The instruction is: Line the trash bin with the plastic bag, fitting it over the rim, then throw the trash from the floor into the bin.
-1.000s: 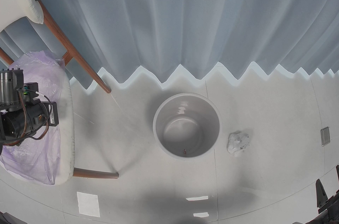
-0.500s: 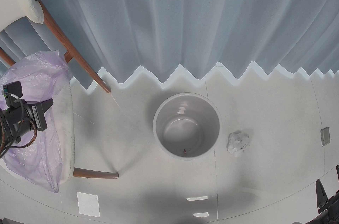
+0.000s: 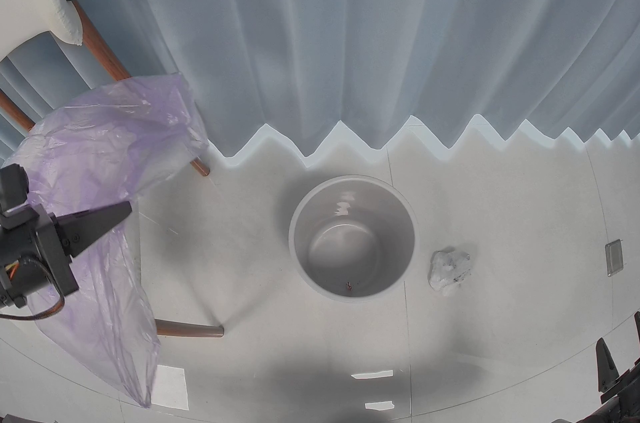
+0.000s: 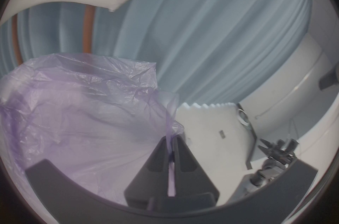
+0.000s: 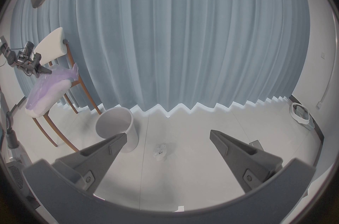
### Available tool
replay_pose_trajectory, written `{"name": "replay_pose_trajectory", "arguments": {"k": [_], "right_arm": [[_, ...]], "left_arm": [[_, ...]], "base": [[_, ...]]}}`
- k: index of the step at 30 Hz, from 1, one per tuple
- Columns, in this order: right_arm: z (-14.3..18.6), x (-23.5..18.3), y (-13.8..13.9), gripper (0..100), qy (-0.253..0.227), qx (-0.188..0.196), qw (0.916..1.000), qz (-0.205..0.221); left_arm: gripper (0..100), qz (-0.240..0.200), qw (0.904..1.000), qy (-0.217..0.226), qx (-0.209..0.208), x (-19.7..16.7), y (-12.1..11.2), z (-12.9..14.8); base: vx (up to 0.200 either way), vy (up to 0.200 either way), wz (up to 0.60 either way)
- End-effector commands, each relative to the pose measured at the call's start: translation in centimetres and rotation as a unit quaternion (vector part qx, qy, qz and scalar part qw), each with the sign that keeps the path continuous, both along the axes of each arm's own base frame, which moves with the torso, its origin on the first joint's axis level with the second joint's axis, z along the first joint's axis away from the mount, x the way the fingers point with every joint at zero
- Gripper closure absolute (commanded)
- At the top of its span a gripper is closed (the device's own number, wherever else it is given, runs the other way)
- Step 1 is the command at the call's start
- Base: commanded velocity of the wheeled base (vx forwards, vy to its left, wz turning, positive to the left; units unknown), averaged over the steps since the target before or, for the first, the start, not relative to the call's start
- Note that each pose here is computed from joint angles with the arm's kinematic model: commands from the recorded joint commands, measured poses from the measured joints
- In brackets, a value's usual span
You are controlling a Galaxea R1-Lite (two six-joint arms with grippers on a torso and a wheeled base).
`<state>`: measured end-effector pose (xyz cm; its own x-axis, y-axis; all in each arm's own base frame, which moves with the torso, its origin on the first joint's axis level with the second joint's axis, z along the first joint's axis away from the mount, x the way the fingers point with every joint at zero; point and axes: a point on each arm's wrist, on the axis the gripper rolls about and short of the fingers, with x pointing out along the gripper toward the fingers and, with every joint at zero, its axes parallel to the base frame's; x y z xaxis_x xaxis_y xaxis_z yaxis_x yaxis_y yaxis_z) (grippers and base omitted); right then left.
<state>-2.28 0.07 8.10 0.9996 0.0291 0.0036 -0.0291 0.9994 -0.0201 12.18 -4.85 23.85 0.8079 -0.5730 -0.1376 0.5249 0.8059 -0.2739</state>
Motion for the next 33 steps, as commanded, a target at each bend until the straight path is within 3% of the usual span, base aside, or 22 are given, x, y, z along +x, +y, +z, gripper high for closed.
{"name": "replay_pose_trajectory", "arguments": {"k": [1,8,15,19,21,22,33], "right_arm": [[-0.5,0.0,0.0,0,0.000,0.000,1.0000,0.000],[-0.5,0.0,0.0,0,0.000,0.000,1.0000,0.000],[-0.5,0.0,0.0,0,0.000,0.001,1.0000,-0.001],[-0.5,0.0,0.0,0,0.000,0.001,1.0000,-0.001],[-0.5,0.0,0.0,0,0.000,0.001,1.0000,-0.001],[-0.5,0.0,0.0,0,0.000,0.001,1.0000,-0.002],[-0.5,0.0,0.0,0,0.000,0.002,1.0000,-0.002]], "left_arm": [[100,-0.109,0.9938,-0.007,-0.017,-1.6,-2.0,0.0],[100,-0.234,0.9718,0.005,-0.030,-0.6,-4.5,0.2],[100,-0.296,0.9545,0.011,-0.032,1.1,-7.7,0.9],[100,-0.345,0.9380,0.017,-0.031,1.5,-10.0,0.9],[100,-0.347,0.9372,0.016,-0.032,1.5,-10.1,1.0],[100,-0.366,0.9298,0.014,-0.034,2.0,-11.7,0.9],[100,-0.374,0.9258,-0.018,-0.050,5.6,-16.0,0.7]], "base": [[0.000,0.000,0.00],[0.000,0.000,0.00],[0.000,0.000,0.00],[0.000,0.000,0.00],[0.000,0.000,0.00],[0.000,0.000,0.00],[0.000,0.000,0.00]]}}
